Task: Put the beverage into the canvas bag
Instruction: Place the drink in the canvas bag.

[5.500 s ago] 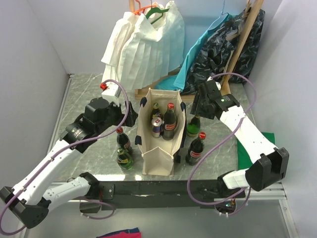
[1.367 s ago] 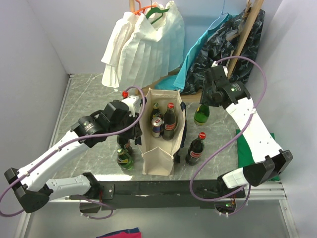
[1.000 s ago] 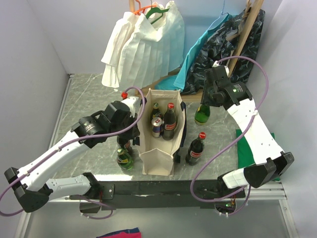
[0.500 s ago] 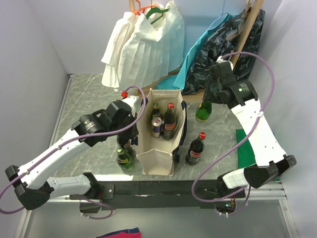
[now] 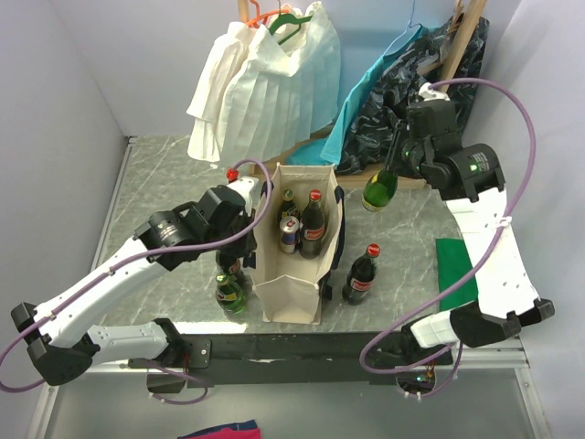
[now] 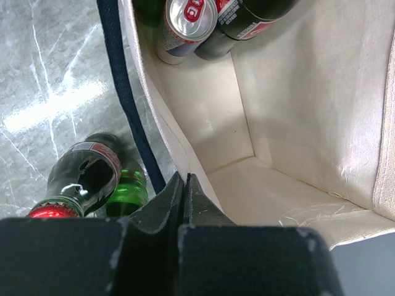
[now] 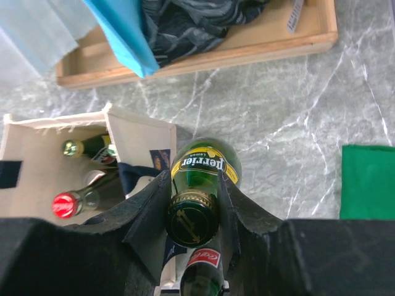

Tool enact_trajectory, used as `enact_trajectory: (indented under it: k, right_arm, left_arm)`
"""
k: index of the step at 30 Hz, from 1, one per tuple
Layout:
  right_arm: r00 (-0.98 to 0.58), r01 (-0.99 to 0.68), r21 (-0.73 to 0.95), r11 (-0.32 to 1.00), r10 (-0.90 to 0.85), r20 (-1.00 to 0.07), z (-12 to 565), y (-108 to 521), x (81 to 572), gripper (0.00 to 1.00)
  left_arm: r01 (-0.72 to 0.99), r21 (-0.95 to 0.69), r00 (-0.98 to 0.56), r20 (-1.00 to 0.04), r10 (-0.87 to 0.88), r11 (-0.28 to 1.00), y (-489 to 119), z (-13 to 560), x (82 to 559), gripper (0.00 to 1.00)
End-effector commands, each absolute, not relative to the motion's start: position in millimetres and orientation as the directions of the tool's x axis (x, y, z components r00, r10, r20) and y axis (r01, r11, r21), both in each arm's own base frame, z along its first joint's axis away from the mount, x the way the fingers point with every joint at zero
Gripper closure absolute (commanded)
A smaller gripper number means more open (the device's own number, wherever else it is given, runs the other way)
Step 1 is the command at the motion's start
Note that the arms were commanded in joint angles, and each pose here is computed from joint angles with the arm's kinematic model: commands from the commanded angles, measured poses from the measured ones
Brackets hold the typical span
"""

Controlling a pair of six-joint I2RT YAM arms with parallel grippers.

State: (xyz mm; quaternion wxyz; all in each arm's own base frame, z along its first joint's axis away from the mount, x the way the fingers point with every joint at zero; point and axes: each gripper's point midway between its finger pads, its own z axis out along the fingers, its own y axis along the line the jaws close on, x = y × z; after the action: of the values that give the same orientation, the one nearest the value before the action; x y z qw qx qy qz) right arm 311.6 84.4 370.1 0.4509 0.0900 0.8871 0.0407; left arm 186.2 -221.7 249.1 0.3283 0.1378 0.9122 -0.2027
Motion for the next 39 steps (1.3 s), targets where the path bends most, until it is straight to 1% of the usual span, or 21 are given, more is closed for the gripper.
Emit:
enact_trajectory:
  k: [1, 11, 20, 24, 34, 39]
  right_arm:
    - [-0.379, 0.05, 0.268, 0.962, 0.267, -0.886, 447.4, 80.8, 298.7, 1.0]
    - [-0.318, -0.116, 0.337, 0.934, 0.286, -0.904, 494.4, 97.2, 273.9, 1.0]
    - [-0.289, -0.255, 0.369, 0.894, 0.294, -0.911, 518.3, 114.6, 256.6, 1.0]
    - [-0.293, -0.355, 0.387, 0.851, 0.292, -0.91, 528.8, 132.0, 246.3, 1.0]
    - [-0.311, -0.476, 0.381, 0.793, 0.254, -0.916, 535.7, 165.8, 234.2, 1.0]
    - [-0.326, -0.481, 0.355, 0.802, 0.213, -0.921, 526.8, 182.0, 237.4, 1.0]
  left_arm:
    - [0.399, -0.322, -0.708, -0.703, 0.065, 0.858, -230.4, 273.6, 190.1, 0.99]
    - [0.446, -0.274, -0.716, -0.681, 0.156, 0.852, -238.9, 251.4, 180.4, 0.99]
    - [0.449, -0.222, -0.72, -0.663, 0.203, 0.865, -246.2, 232.8, 164.7, 0.99]
    - [0.438, -0.192, -0.723, -0.656, 0.217, 0.878, -243.9, 227.0, 162.5, 0.99]
    - [0.397, -0.169, -0.712, -0.677, 0.187, 0.902, -237.7, 233.0, 168.1, 0.99]
    - [0.358, -0.164, -0.698, -0.7, 0.147, 0.919, -231.9, 242.0, 173.6, 0.99]
